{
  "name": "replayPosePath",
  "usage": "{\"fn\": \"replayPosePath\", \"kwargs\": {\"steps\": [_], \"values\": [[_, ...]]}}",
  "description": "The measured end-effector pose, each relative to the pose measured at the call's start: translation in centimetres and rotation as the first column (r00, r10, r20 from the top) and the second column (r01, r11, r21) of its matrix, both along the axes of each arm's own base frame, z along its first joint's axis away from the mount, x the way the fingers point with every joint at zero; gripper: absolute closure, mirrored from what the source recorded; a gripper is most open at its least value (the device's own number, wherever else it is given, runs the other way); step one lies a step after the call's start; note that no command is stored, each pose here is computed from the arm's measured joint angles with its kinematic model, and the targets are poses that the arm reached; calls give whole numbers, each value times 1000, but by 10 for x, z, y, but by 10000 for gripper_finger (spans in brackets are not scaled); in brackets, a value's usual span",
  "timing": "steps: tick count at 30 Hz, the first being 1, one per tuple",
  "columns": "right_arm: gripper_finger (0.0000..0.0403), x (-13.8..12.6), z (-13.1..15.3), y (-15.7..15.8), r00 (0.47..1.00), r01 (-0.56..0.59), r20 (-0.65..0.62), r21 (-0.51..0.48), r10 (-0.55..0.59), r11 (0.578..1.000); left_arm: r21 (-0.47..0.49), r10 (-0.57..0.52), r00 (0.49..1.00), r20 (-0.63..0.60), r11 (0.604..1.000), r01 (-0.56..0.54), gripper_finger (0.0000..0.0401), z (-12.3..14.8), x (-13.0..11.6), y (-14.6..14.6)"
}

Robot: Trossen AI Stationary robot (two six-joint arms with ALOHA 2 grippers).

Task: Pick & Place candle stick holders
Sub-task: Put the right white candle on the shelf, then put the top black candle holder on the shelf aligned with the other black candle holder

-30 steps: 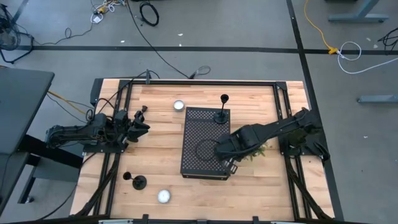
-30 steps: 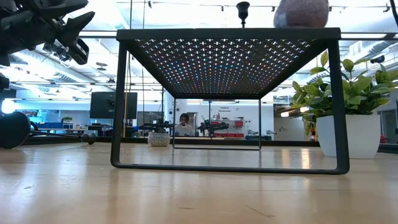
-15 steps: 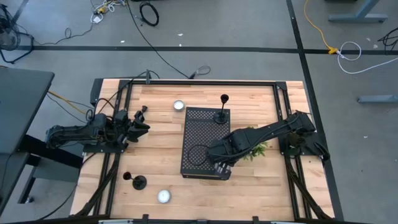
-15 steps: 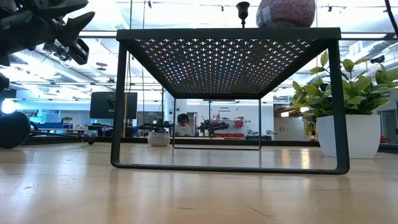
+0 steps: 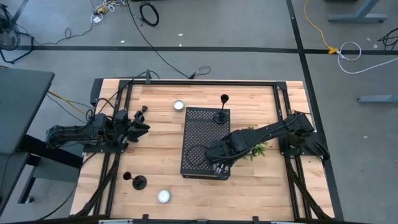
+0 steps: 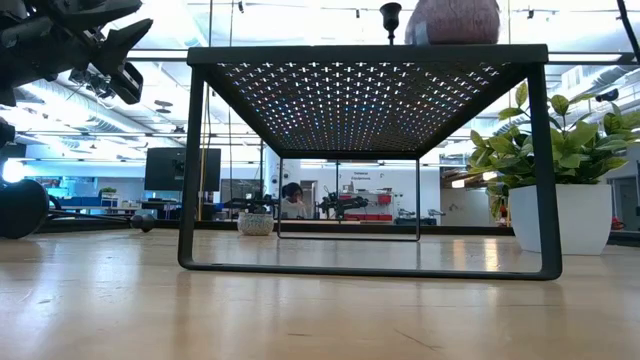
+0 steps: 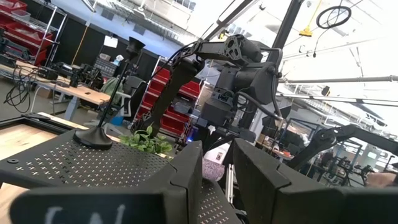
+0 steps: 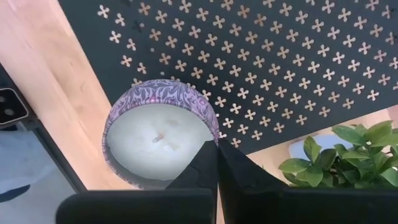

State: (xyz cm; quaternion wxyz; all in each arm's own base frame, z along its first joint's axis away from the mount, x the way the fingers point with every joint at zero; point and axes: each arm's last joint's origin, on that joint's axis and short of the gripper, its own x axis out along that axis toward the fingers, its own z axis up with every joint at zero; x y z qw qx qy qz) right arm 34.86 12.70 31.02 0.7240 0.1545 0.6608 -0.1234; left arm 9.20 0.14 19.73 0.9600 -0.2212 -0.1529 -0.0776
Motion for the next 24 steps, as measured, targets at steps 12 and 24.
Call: {"fn": "replayPosePath", "kwargs": {"steps": [12,24], "values": [[383,0,0,0,1000,3,8,-6,-3,1000,0,0,1000,-1,1000,0,307,0,0,0],[298,3,0,-10,1000,25,4,-7,-25,1000,-1,0,1000,-1,1000,0,307,0,0,0]]}}
